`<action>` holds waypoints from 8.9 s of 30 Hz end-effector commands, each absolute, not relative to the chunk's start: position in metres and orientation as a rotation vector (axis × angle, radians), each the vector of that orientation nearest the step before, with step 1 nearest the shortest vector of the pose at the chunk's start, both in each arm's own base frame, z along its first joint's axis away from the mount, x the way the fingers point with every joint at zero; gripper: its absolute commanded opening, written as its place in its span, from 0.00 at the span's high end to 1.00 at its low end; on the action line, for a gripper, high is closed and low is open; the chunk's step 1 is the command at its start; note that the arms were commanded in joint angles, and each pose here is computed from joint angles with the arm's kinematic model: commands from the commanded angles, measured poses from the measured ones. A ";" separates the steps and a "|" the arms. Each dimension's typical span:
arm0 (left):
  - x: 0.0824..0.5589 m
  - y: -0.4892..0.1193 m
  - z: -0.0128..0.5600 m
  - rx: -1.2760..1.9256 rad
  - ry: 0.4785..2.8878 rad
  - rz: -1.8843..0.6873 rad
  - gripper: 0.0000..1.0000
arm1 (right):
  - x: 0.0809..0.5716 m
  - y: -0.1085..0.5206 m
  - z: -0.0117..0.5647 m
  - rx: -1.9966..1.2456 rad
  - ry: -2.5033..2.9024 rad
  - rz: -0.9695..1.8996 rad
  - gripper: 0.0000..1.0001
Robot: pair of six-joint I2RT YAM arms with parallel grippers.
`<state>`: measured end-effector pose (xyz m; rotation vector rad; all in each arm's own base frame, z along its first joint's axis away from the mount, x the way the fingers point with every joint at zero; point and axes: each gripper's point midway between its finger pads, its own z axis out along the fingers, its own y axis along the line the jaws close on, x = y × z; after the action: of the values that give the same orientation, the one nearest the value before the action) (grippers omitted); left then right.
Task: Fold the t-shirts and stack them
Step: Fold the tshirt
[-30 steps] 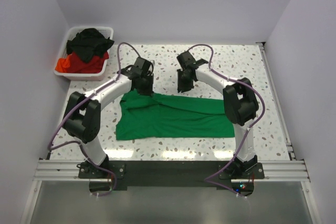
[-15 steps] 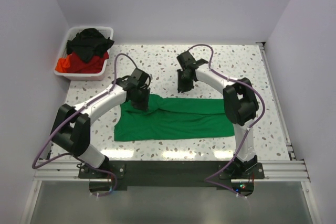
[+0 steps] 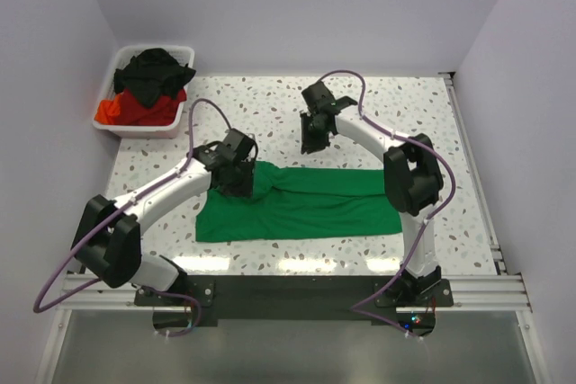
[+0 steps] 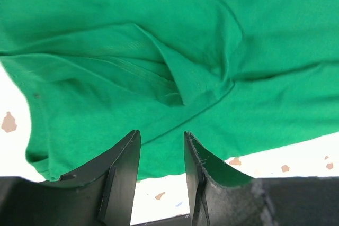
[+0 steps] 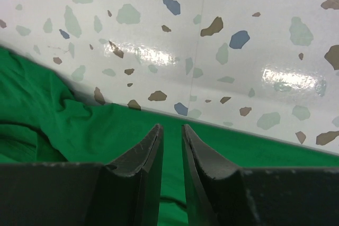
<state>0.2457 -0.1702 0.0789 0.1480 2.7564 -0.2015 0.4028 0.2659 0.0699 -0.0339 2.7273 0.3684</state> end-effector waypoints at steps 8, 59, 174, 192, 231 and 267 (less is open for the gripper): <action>0.335 -0.171 0.104 -0.172 2.573 -0.150 0.57 | 0.390 0.292 0.089 -0.169 2.728 0.414 0.75; 0.348 -0.098 0.001 -0.534 2.823 0.087 0.60 | 0.334 0.086 0.024 0.608 2.860 -0.165 0.53; 0.358 -0.170 0.058 -0.112 2.666 -0.210 0.64 | 0.407 0.135 0.062 0.437 2.763 0.102 0.57; 0.365 -0.166 0.081 -0.129 2.651 -0.146 0.64 | 0.409 0.132 0.075 0.445 2.736 0.092 0.58; 0.359 -0.119 0.036 -0.625 2.778 0.007 0.59 | 0.371 0.084 0.024 0.410 2.871 -0.103 0.48; 0.465 -0.121 -0.005 -0.604 2.750 -0.038 0.59 | 0.284 0.117 -0.017 0.511 2.988 0.052 0.50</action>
<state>0.4442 -0.1226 0.0195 -0.6251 2.7606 -0.0504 0.3340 0.1008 0.0148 0.4759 2.8173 0.0515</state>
